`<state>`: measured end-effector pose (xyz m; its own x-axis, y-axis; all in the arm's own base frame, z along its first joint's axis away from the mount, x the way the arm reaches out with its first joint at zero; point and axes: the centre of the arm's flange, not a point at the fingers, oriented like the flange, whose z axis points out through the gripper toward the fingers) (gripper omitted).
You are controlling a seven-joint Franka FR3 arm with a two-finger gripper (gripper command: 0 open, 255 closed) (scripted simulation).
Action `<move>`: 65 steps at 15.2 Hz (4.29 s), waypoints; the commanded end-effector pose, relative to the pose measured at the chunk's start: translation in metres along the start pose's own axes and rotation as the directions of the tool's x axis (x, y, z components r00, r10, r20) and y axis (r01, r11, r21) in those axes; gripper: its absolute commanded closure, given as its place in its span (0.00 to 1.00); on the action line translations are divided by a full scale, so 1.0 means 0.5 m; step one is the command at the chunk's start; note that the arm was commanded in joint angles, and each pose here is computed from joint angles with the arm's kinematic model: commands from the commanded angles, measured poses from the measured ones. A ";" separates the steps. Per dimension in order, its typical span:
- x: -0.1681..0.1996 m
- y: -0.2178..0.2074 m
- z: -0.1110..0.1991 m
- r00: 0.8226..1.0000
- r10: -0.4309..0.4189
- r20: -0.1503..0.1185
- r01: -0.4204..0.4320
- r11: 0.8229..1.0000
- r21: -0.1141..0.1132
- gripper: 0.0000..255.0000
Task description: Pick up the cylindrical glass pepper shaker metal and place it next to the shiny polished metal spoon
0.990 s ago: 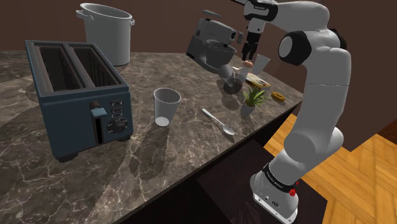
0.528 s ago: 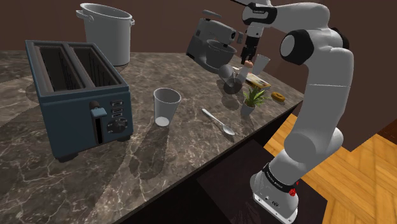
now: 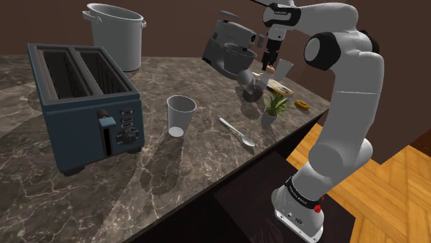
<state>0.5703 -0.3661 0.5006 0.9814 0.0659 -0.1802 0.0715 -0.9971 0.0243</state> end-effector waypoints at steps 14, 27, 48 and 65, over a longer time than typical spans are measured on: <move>-0.015 0.002 -0.082 1.000 0.000 0.001 0.000 1.000 0.000 1.00; -0.082 -0.080 -0.204 1.000 0.000 0.001 0.000 1.000 0.000 1.00; -0.354 -0.522 -0.399 1.000 0.000 0.001 0.000 1.000 0.000 1.00; -0.433 -0.683 -0.365 1.000 0.000 0.001 0.000 1.000 0.000 1.00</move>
<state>0.3652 -0.0345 0.7172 0.9812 0.0660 -0.1814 0.0715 -0.9972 0.0239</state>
